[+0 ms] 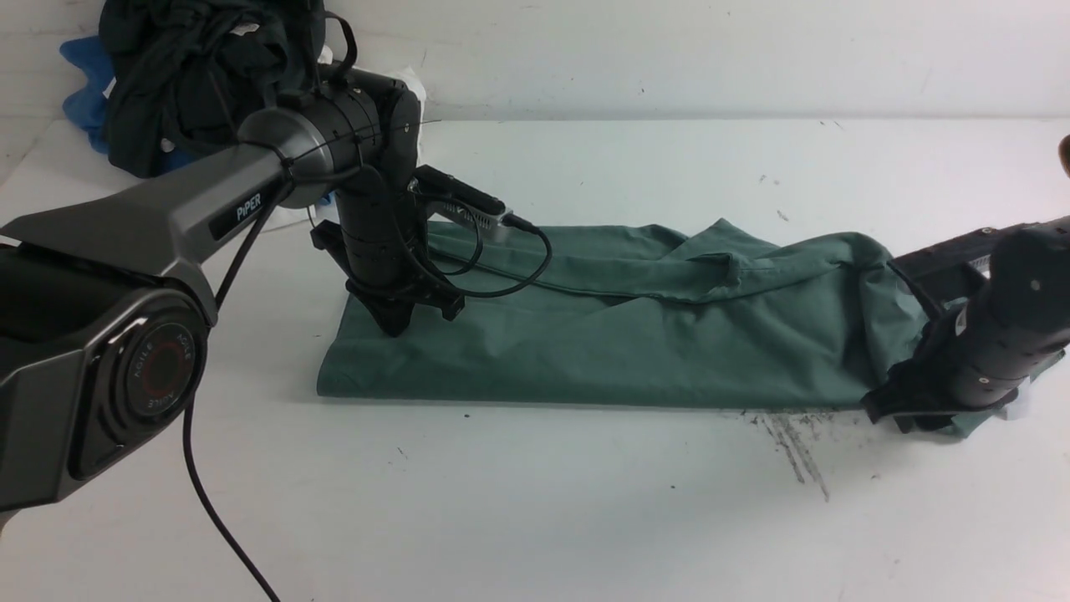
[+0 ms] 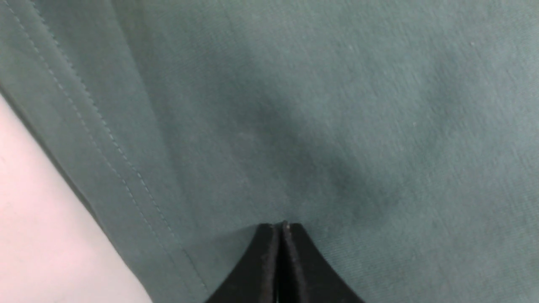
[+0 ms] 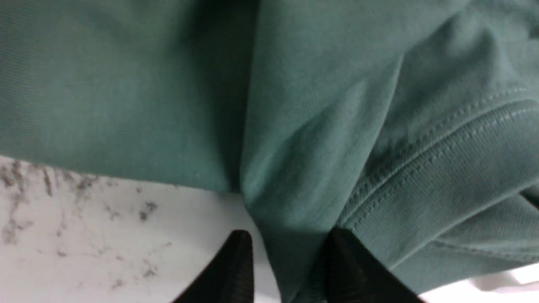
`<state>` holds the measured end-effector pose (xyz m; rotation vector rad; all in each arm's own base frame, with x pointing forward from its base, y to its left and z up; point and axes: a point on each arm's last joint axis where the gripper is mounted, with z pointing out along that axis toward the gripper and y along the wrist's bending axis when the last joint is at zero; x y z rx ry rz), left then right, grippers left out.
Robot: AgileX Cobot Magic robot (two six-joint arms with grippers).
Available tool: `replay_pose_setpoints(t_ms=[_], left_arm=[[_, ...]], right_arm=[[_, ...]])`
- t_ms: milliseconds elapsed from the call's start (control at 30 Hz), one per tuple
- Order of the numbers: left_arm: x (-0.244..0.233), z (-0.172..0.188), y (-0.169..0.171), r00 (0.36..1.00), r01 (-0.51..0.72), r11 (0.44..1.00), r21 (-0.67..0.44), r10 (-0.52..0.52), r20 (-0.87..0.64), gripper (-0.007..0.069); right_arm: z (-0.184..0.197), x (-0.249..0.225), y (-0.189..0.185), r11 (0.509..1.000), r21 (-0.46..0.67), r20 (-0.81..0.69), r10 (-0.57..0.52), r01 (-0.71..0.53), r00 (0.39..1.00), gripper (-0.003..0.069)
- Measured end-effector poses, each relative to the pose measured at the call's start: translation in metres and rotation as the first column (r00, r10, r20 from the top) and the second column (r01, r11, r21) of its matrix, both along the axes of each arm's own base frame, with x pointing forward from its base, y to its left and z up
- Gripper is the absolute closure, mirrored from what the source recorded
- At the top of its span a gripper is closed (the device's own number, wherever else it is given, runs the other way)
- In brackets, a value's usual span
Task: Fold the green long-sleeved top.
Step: Use both arms to drag the lower edge of the fabric forward and fold it over the upper edge
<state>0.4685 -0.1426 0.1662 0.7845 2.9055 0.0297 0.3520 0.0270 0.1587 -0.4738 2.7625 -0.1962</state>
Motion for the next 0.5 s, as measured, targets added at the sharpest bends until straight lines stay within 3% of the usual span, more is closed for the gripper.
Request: replay_pose_setpoints(t_ms=[67, 167, 267, 500], left_arm=[[0.001, -0.001, 0.0, 1.0, 0.001, 1.0, 0.003, -0.001, 0.0, 0.0633], [0.001, -0.002, 0.001, 1.0, -0.003, 1.0, 0.003, 0.003, -0.004, 0.0633], [0.003, -0.002, 0.007, 1.0, -0.017, 1.0, -0.004, 0.017, -0.006, 0.0633], [-0.001, -0.002, 0.044, 0.994, -0.099, 0.995, -0.013, 0.099, -0.043, 0.0633]], right_arm=[[0.0, 0.0, 0.002, 1.0, -0.007, 0.003, 0.002, -0.002, 1.0, 0.0553], [0.005, -0.002, 0.002, 1.0, -0.024, -0.032, -0.012, 0.011, 0.999, 0.0642], [0.021, -0.005, 0.001, 0.999, -0.033, -0.052, -0.03, 0.028, 0.998, 0.0656], [0.102, -0.035, 0.007, 0.998, 0.059, -0.051, -0.026, 0.029, 0.998, 0.0657]])
